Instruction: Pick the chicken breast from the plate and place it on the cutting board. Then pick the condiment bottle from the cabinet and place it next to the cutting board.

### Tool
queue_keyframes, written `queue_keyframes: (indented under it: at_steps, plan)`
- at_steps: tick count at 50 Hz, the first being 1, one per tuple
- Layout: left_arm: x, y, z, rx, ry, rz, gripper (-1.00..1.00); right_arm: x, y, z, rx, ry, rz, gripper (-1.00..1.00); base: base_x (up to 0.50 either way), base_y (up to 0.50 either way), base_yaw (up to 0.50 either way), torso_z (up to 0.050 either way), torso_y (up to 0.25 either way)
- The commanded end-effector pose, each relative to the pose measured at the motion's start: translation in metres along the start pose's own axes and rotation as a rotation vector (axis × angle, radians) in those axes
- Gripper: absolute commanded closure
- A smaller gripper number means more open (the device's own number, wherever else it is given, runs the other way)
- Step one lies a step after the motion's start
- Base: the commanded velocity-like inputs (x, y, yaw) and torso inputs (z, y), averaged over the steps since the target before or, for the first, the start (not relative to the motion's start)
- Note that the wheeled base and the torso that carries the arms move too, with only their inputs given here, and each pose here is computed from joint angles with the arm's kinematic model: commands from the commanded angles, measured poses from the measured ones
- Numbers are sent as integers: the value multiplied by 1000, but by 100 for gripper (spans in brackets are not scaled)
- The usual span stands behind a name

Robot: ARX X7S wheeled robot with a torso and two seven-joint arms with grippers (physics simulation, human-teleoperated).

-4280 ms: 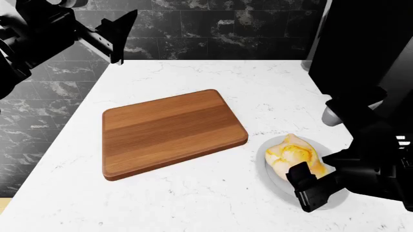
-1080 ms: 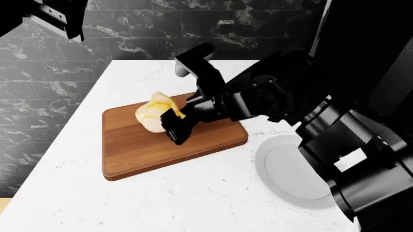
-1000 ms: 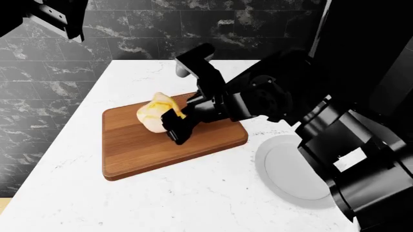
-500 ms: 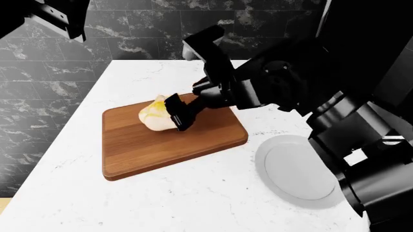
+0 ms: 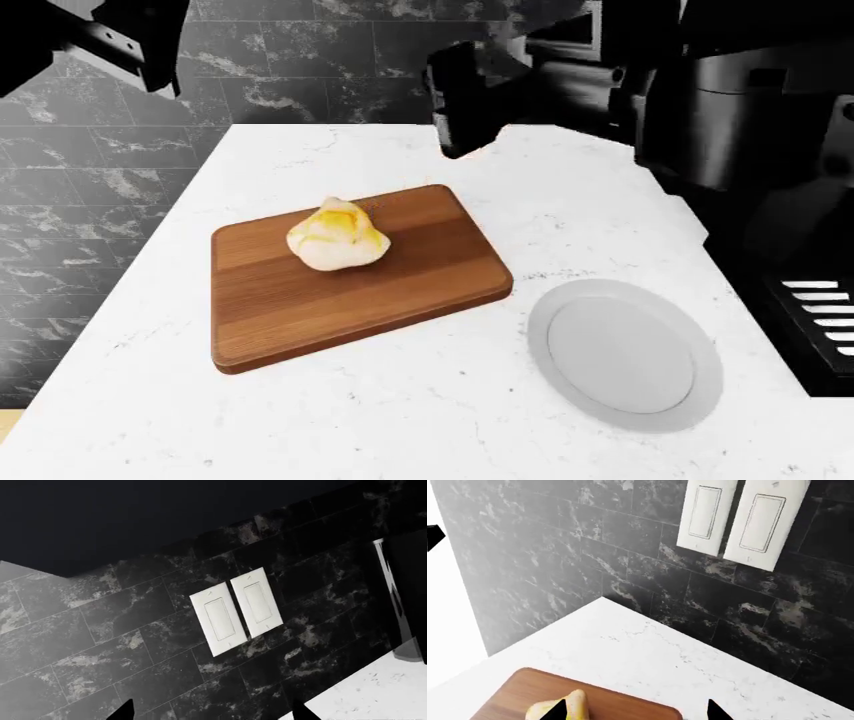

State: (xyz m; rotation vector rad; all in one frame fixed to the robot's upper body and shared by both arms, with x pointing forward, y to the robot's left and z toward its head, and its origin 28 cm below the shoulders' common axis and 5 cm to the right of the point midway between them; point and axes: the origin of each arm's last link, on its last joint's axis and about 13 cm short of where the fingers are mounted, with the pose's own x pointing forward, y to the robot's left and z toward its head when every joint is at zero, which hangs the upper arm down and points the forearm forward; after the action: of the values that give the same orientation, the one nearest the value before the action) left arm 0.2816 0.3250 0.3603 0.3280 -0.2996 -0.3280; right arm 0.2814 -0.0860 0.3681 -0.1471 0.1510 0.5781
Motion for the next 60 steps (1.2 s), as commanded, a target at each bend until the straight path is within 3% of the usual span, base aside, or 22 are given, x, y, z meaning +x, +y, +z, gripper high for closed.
queue_keyframes:
  at_steps: [1, 6, 19, 35, 39, 55, 60]
  plan:
    - [-4, -6, -6, -19, 14, 5, -100, -52, -6, 3, 58, -175, -254, -100, 0, 0, 0, 0, 0]
    - [-3, -7, -8, -17, 16, 16, -100, -68, -10, 9, 80, -233, -335, -100, 0, 0, 0, 0, 0]
    - [-2, -10, -8, -26, 9, 12, -100, -87, -10, 12, 88, -315, -414, -100, -32, 0, 0, 0, 0]
    - [-1, -11, -7, -34, 3, 9, -100, -107, -6, 29, 72, -362, -450, -100, -490, 0, 0, 0, 0]
    - [1, -11, -8, -38, 0, 19, -100, -97, -11, 35, 62, -370, -452, -100, -496, 0, 0, 0, 0]
    - [13, -16, -16, -34, -20, 74, -100, -77, -35, 97, 56, -429, -478, -100, -309, 0, 0, 0, 0]
    - [15, -17, -15, -30, -28, 83, -100, -86, -39, 126, 32, -461, -502, -100, 0, 0, 0, 0, 0]
